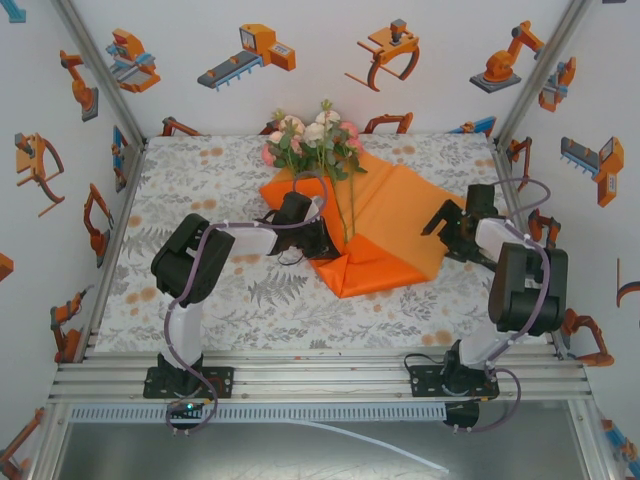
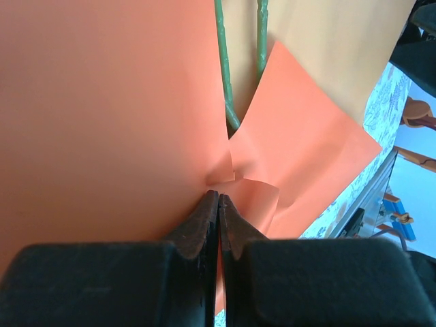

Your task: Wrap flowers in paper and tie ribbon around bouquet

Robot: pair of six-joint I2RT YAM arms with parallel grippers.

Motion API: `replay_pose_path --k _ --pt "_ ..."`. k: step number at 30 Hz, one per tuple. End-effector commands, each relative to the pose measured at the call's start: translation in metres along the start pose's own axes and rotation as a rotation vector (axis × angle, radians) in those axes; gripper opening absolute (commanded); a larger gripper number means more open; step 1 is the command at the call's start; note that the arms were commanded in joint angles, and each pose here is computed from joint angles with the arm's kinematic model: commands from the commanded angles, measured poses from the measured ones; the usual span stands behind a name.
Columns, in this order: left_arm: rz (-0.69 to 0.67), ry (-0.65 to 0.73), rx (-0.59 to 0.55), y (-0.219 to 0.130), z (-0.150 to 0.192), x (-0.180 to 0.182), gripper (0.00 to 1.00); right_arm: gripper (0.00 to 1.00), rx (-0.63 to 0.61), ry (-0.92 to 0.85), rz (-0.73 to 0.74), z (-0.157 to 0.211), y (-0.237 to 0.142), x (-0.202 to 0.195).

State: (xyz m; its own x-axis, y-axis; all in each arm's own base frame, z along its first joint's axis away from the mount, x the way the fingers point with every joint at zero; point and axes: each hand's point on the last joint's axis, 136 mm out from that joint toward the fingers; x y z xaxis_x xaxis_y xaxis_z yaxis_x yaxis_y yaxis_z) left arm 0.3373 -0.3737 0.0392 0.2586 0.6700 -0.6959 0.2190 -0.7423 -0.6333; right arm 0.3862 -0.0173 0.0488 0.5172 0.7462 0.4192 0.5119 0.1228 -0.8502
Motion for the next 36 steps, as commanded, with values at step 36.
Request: replay_pose_path --k 36 --pt "-0.044 0.031 -0.002 -0.007 0.009 -0.007 0.11 0.90 -0.240 0.086 -0.103 0.052 -0.077 -0.033"
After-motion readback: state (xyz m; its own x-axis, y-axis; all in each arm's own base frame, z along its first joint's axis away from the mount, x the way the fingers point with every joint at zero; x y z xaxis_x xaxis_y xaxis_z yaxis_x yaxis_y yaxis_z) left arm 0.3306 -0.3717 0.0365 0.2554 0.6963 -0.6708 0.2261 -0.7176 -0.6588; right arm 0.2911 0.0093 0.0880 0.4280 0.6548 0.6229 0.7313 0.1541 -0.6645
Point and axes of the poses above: each hand's point on the last joint's axis, 136 mm out from that joint toward the fingers, its own y axis out along the fingers, its own x axis along the line the jaws close on, z = x × y, and after that the axes turned 3 degrees about y, right-handed
